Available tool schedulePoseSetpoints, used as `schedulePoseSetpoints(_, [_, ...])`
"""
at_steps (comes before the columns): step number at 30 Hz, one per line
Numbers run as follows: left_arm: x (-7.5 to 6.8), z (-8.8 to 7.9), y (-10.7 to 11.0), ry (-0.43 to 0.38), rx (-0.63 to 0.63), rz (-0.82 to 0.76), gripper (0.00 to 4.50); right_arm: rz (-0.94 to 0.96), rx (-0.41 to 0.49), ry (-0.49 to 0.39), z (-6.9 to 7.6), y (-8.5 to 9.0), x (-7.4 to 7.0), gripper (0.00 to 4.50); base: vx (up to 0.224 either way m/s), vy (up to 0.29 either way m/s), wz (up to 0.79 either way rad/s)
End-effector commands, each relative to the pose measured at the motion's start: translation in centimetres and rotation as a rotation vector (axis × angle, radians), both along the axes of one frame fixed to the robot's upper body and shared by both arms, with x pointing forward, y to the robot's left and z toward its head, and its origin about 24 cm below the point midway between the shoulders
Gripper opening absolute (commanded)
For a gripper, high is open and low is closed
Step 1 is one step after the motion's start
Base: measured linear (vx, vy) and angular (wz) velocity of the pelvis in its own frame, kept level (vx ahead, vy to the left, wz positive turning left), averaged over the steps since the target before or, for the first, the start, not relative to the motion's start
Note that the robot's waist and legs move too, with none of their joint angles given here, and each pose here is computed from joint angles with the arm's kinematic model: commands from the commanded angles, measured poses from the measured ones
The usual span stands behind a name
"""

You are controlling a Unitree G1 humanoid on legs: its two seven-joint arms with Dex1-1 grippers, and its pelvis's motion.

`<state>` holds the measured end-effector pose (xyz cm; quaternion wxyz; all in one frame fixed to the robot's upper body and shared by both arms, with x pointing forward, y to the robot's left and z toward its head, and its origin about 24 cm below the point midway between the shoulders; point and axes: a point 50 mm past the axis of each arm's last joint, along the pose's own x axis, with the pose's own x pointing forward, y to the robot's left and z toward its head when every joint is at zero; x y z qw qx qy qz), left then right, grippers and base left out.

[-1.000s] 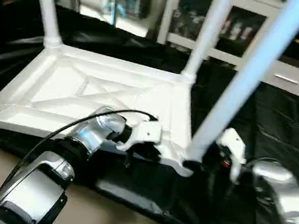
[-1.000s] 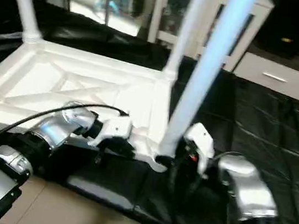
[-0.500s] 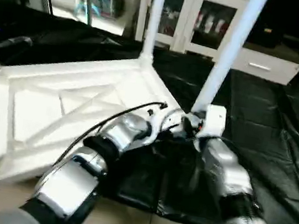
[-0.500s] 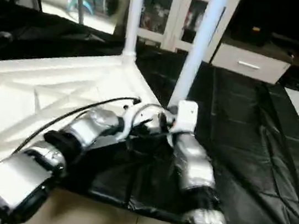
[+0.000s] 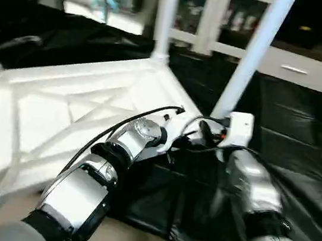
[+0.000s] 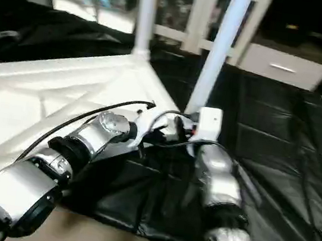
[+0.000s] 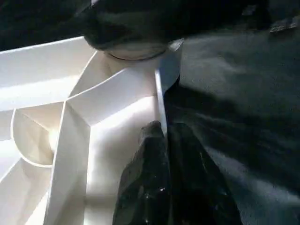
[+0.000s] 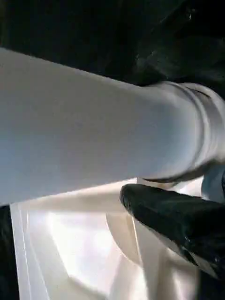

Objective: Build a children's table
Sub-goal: Rotate leg to tighten

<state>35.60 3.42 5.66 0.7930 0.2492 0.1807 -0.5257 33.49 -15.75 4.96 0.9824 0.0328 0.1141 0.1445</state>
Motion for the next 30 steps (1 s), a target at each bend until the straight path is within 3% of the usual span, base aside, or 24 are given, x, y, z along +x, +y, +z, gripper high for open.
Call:
schedulePoseSetpoints(1, [-0.6,-0.3,-0.2,-0.011,-0.007,-0.075,0.00,0.044,-0.003,-0.042,1.3,-0.3,-0.1,3.74,0.000,0.000,0.00])
schedulePoseSetpoints(2, [-0.7,-0.4,0.1,-0.010,-0.001,-0.090,0.00,0.062,-0.012,-0.038,1.4,-0.7,-0.4,3.80,0.000,0.000,0.00])
schedulePoseSetpoints(3, [-1.3,-0.8,1.4,0.009,0.020,-0.192,0.00,0.183,-0.052,-0.017,2.1,-2.4,-1.8,3.80,0.000,0.000,0.00])
schedulePoseSetpoints(4, [-1.6,-1.0,2.0,0.031,0.026,-0.219,0.00,0.245,-0.082,-0.005,2.4,-3.1,-2.5,3.97,0.000,0.000,0.00])
schedulePoseSetpoints(5, [-1.6,-1.0,2.0,0.031,0.026,-0.219,0.00,0.245,-0.082,-0.005,2.4,-3.1,-2.5,4.09,0.000,0.000,0.00])
schedulePoseSetpoints(7, [-2.4,-1.2,3.4,0.068,0.040,-0.321,0.00,0.436,-0.189,0.003,3.1,-4.4,-4.5,4.19,0.000,0.000,0.00])
schedulePoseSetpoints(9, [-2.6,-1.3,3.9,0.076,0.055,-0.343,0.00,0.502,-0.223,0.000,3.3,-4.7,-5.1,4.44,0.000,0.000,0.00])
schedulePoseSetpoints(12, [-3.5,-1.5,5.0,0.119,0.062,-0.441,0.00,0.674,-0.229,0.065,3.4,-5.7,-7.2,4.44,0.000,0.000,0.00])
schedulePoseSetpoints(15, [-4.0,-1.1,5.2,0.139,0.034,-0.490,0.00,0.785,-0.204,0.109,3.5,-5.4,-8.3,4.44,0.000,0.000,0.00])
schedulePoseSetpoints(24, [-4.5,-0.8,5.6,0.154,0.066,-0.548,0.00,0.939,-0.211,0.095,2.8,-2.6,-7.6,4.44,0.000,0.000,0.00])
schedulePoseSetpoints(30, [-4.8,-1.0,5.4,0.163,0.071,-0.550,0.00,0.984,-0.248,0.099,2.4,-1.9,-6.7,4.44,0.000,0.000,0.00])
